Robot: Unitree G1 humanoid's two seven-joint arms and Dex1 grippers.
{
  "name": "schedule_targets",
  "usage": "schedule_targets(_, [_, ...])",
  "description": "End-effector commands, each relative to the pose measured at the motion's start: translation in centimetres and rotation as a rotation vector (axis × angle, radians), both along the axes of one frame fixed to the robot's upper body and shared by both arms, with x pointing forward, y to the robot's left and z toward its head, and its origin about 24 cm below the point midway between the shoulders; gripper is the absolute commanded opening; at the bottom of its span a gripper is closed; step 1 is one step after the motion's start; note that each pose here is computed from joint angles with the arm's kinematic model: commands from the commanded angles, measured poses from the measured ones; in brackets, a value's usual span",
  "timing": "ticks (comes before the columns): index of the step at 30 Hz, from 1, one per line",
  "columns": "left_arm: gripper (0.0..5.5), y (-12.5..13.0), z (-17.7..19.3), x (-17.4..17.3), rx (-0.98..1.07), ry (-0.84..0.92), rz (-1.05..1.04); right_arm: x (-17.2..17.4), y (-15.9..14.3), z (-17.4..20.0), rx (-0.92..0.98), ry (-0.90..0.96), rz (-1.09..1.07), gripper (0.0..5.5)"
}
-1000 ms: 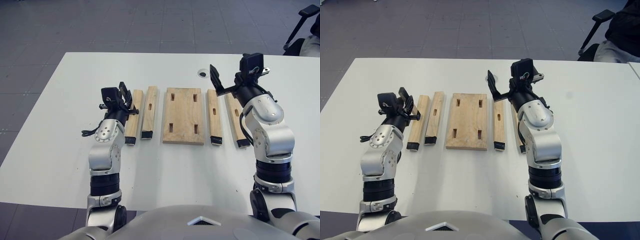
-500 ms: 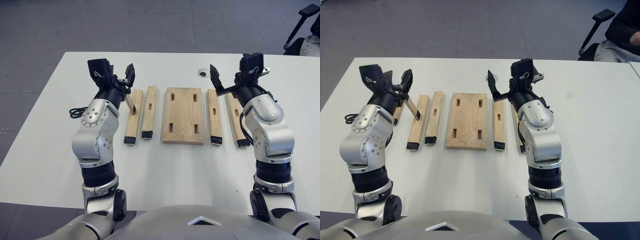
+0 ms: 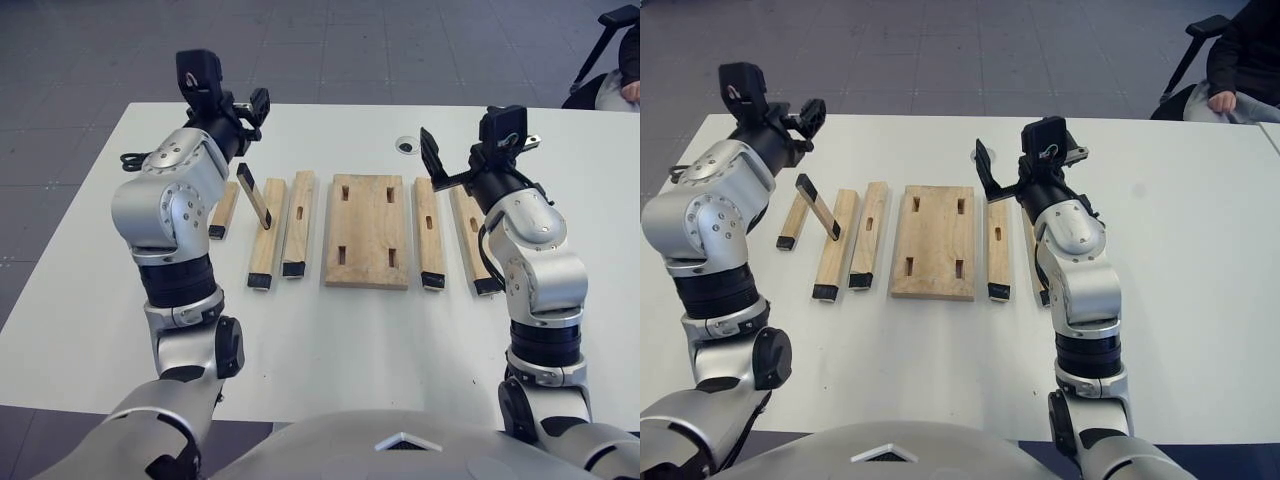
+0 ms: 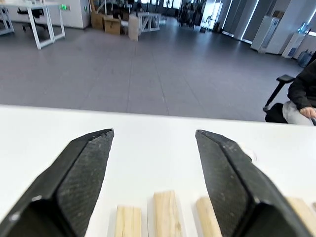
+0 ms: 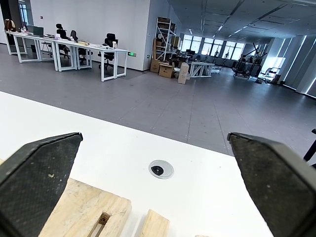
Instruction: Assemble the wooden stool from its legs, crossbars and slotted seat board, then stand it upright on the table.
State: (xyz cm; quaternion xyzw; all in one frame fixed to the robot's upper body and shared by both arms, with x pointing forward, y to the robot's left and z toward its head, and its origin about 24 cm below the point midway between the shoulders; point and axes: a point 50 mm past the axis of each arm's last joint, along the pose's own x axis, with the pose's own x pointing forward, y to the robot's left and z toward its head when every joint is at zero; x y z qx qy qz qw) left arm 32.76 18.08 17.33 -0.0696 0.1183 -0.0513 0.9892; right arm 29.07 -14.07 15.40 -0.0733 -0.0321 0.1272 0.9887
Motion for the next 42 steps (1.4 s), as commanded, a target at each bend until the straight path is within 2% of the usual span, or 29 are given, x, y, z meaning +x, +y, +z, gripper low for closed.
schedule_targets(1, [3.09, 0.1, 0.4, 0.2, -0.033, 0.041, 0.014, -0.1, 0.0, 0.0, 0.001, 0.007, -0.009, 5.5])
schedule_targets(4, [3.09, -0.3, 2.8, 0.4, -0.051, -0.053, -0.001, -0.2, 0.0, 0.0, 0.001, 0.009, -0.009, 5.5])
schedule_targets(8, [3.09, 0.1, 10.9, 1.0, -0.026, -0.375, 0.016, -0.3, 0.0, 0.0, 0.0, 0.011, -0.009, 5.5])
schedule_targets(10, [3.09, 0.5, 13.1, 1.5, -0.001, -0.441, 0.02, -0.3, 0.0, -0.1, 0.001, 0.012, -0.009, 5.5])
schedule_targets(12, [3.09, 0.8, 11.4, 2.8, 0.002, -0.351, 0.014, -0.3, 0.1, -0.1, 0.003, 0.013, -0.011, 5.5])
schedule_targets(15, [3.09, 0.6, 0.9, 3.7, -0.086, 0.022, -0.039, -0.3, 0.2, -0.1, 0.006, 0.015, -0.007, 5.5])
schedule_targets(16, [3.09, 0.5, -3.0, 2.8, -0.111, 0.154, -0.042, -0.3, 0.2, -0.1, 0.006, 0.015, -0.007, 5.5])
schedule_targets(18, [3.09, 0.1, -7.6, 0.4, -0.145, 0.308, -0.036, -0.2, 0.1, -0.1, 0.006, 0.015, -0.007, 5.5])
schedule_targets(20, [3.09, -0.6, -9.7, -1.9, -0.18, 0.37, -0.037, -0.2, -0.2, 0.0, 0.006, 0.015, -0.016, 5.5])
schedule_targets(22, [3.09, -0.4, -9.6, -2.4, -0.189, 0.352, -0.018, -0.3, -0.4, 0.0, 0.008, 0.015, -0.026, 5.5])
schedule_targets(26, [3.09, 1.3, -7.1, -1.3, -0.17, 0.227, 0.058, -0.4, -0.4, -0.1, 0.015, 0.016, -0.034, 5.5])
schedule_targets(30, [3.09, 1.0, -4.7, -0.6, -0.177, 0.145, 0.048, -0.5, -0.2, -0.2, 0.017, 0.017, -0.03, 5.5])
schedule_targets(37, [3.09, 0.3, -4.3, -1.2, -0.144, 0.13, 0.046, -0.5, 0.1, -0.2, 0.012, 0.023, -0.009, 5.5])
schedule_targets(42, [3.09, -0.1, -5.9, -3.7, -0.127, 0.227, 0.06, -0.8, 0.9, 0.2, 0.019, 0.053, 0.056, 5.5])
